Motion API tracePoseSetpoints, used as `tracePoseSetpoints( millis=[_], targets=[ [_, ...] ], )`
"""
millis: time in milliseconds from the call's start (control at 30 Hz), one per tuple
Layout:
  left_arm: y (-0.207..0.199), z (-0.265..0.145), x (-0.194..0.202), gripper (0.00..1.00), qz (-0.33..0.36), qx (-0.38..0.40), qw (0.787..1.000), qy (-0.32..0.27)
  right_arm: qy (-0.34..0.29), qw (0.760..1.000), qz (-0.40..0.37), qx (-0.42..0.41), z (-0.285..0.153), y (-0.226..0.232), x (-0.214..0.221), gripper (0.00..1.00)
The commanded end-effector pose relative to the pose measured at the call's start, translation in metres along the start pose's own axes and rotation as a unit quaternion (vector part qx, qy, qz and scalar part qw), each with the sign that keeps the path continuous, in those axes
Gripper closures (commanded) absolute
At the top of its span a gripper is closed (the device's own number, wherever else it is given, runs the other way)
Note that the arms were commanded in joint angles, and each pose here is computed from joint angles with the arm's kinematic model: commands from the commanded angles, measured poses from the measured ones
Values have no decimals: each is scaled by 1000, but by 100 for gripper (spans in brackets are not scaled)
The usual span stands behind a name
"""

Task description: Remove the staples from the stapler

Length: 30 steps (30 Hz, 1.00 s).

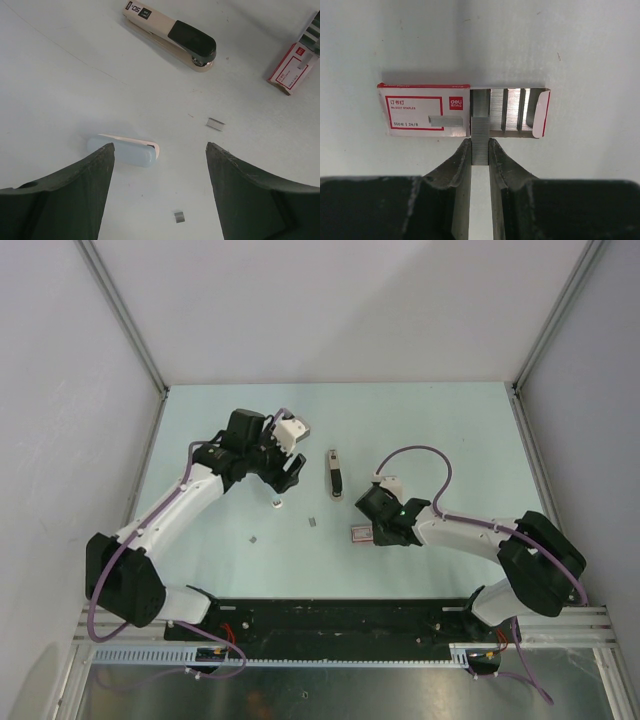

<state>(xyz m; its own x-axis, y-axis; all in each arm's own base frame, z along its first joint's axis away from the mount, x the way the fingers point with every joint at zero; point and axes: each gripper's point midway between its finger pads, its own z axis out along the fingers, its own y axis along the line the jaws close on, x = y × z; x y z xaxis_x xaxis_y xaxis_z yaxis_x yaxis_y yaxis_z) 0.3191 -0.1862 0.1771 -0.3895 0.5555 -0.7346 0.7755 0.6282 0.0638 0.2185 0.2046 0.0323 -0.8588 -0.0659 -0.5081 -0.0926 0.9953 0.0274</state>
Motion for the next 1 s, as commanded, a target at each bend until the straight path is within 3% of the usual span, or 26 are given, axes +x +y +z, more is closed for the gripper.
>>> tracePoseSetpoints(
  millis=[0,633,967],
  targets=[
    [-4,-11,-12,21,-3,3,1000,-28,-6,1000,8,-3,2,4,-4,83],
    [-7,-16,-12,20,1,7,999,-35,-10,1000,14,-9,-1,3,-11,71],
    [-9,-18,-12,19,2,8,999,-38,-15,1000,17,-20,-9,6,-16,69]
  ],
)
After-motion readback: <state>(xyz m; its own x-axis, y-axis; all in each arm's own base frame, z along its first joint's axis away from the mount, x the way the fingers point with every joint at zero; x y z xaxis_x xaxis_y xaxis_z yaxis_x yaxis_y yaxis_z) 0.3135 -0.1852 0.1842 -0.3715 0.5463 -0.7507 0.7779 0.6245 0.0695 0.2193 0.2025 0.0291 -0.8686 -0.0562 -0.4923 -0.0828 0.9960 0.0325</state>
